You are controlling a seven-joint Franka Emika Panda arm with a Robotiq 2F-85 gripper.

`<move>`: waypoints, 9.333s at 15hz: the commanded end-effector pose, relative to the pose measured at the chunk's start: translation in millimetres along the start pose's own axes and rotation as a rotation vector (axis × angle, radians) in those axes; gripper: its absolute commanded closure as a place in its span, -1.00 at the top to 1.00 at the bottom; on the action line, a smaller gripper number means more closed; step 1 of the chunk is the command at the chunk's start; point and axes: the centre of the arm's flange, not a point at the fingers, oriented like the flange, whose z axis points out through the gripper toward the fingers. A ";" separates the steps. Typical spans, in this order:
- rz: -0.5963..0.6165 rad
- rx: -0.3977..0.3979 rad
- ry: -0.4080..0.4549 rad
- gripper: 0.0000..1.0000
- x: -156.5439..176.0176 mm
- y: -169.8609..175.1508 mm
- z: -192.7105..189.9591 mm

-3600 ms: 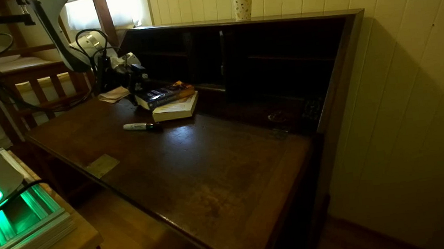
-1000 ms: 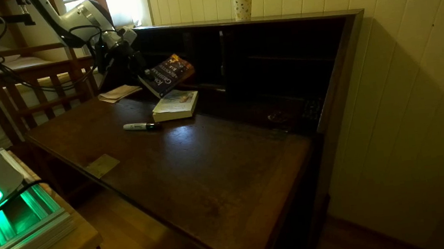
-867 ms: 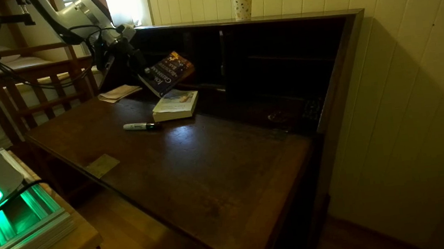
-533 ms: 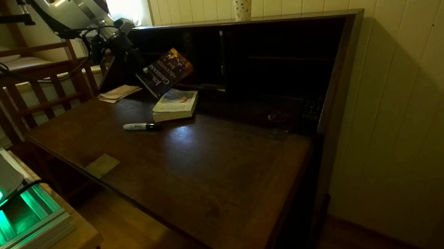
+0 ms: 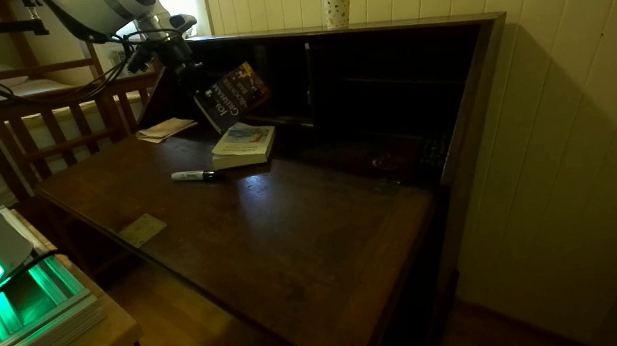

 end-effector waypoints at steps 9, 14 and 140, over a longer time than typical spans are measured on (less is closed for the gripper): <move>-0.043 0.259 -0.070 -0.85 14.9 65.5 -17.6; -0.033 0.249 -0.077 -0.40 17.9 60.7 -3.2; -0.255 0.299 0.202 1.00 186.4 64.5 55.0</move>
